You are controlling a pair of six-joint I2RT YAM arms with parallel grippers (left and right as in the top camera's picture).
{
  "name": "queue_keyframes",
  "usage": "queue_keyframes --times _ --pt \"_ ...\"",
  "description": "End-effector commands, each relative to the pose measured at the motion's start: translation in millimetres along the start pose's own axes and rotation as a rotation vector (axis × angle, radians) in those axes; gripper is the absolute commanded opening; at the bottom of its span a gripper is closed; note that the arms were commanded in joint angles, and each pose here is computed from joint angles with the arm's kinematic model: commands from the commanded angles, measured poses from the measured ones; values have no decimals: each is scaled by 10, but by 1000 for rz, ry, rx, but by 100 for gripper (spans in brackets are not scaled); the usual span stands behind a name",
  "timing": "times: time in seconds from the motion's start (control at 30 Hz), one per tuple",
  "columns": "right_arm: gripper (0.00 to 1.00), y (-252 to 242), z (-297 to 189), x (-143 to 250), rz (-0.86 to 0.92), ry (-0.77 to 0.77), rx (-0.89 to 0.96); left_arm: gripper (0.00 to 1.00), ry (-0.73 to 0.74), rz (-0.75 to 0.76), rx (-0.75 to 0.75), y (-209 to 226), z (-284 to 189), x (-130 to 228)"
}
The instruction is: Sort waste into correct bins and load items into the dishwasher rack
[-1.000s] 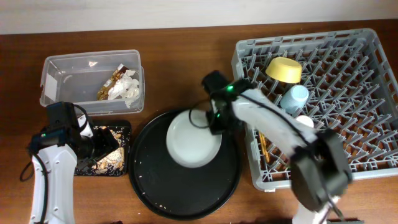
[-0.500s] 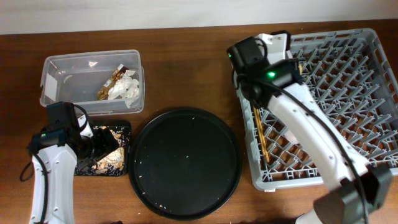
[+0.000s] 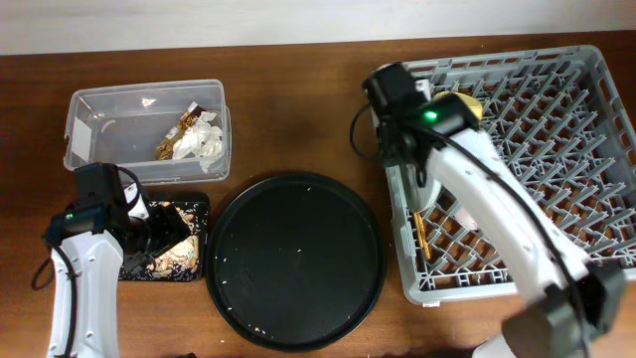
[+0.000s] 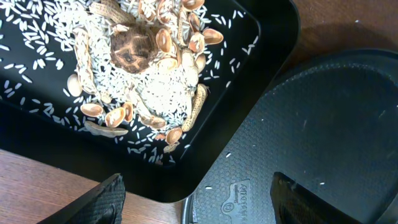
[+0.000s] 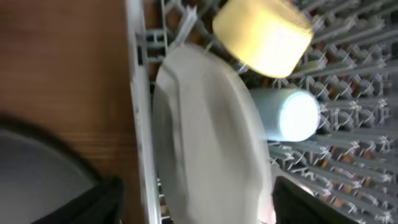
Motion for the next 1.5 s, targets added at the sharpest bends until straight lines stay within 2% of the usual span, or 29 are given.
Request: queue_keyframes --times 0.0,0.1,0.17,0.23,0.3,0.33,0.37,0.4,0.47,0.53,0.6,0.83,0.9,1.17,1.23,1.27,1.33,1.47 --pt "93 -437 -381 -27 134 -72 -123 74 -20 0 29 -23 -40 -21" --pt "93 -860 -336 -32 161 -23 -329 74 -68 59 120 -197 -164 -119" --pt "95 -1083 -273 1 160 7 -429 74 -125 223 159 -463 -269 -167" --pt "95 -1205 -247 51 146 29 -452 75 -147 371 182 -675 -289 -133" --pt "96 -1241 -241 139 119 81 -443 84 -107 515 180 -858 -250 23" --pt "96 -1245 -241 179 119 109 -431 86 -82 530 146 -867 -235 81" --pt "97 -1238 -247 224 117 141 -430 95 -47 538 94 -843 -221 146" --pt "100 -1237 -251 250 117 159 -430 99 4 534 60 -797 -215 216" --pt "99 -1224 -220 332 116 189 -428 99 74 516 39 -735 -229 318" --pt "99 -1214 -219 430 117 155 -427 99 34 521 18 -672 -305 392" --pt "99 -1213 -279 580 122 65 -424 99 -67 534 34 -608 -466 512" --pt "99 -1277 -762 1460 145 -321 -350 99 -606 586 204 -319 -999 1092" --pt "99 -1294 -866 1522 146 -371 -347 99 -627 588 211 -299 -1033 1131" --pt "99 -1271 -758 1464 142 -321 -351 99 -623 588 210 -298 -1029 1132" --pt "99 -1300 -803 1508 134 -354 -317 99 -623 588 210 -298 -1029 1132" --pt "99 -1314 -847 1531 139 -402 -305 99 -623 587 209 -298 -1028 1132" --pt "99 -1280 -820 1660 139 -599 -287 99 -623 588 210 -298 -1029 1132" --pt "99 -1008 -246 1992 122 -1059 -324 99 -623 588 210 -298 -1029 1132"
Point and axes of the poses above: each gripper's point midway between its finger pads, its own z axis out along the fingers, its own y axis along the line the jaws close on, x = y × z, the point moved 10 cm from there along -z, back along the fingers, and after that the axes turned 1 degree about z, right-handed, at the moved point
